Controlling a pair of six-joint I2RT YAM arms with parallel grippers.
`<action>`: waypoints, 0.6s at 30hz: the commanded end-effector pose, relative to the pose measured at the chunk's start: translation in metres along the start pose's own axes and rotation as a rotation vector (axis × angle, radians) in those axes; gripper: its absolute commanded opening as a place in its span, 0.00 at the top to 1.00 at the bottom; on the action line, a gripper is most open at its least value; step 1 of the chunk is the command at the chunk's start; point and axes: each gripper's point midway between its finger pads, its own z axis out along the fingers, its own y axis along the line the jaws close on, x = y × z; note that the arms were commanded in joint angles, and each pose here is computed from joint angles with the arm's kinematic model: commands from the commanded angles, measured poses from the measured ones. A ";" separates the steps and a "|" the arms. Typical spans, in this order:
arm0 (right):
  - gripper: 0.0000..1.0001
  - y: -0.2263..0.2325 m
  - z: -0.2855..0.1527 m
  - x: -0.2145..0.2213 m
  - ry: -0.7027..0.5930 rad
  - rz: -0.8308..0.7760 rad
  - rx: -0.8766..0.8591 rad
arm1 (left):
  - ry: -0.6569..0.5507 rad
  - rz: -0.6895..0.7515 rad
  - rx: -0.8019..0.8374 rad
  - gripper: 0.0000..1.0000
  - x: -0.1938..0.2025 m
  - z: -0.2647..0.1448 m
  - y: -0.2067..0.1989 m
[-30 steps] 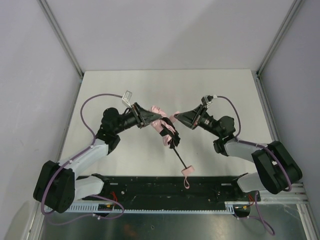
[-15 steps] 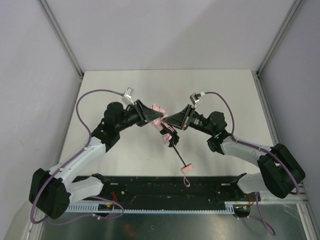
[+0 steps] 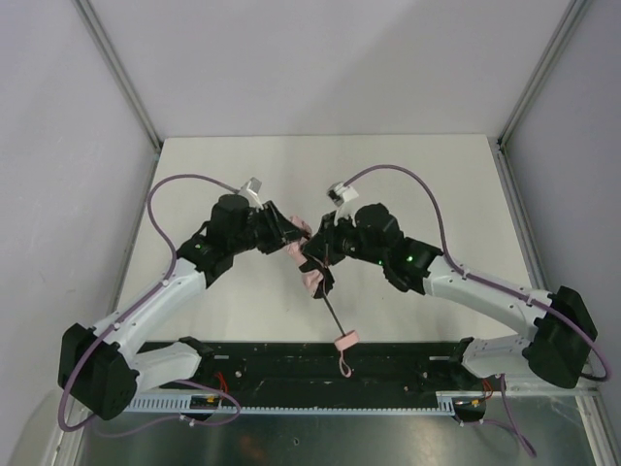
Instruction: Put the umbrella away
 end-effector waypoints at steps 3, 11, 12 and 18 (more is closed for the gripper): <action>1.00 0.057 -0.019 0.016 0.054 -0.410 -0.049 | -0.041 0.012 0.011 1.00 -0.020 0.001 -0.021; 1.00 0.059 -0.007 0.048 0.115 -0.597 0.038 | -0.019 -0.031 0.037 1.00 -0.023 -0.002 -0.034; 1.00 0.057 -0.005 0.051 0.124 -0.601 0.043 | -0.015 -0.037 0.045 1.00 -0.023 -0.003 -0.037; 0.96 0.070 0.010 0.055 0.107 -0.550 -0.023 | 0.011 -0.090 0.080 1.00 -0.019 -0.008 -0.048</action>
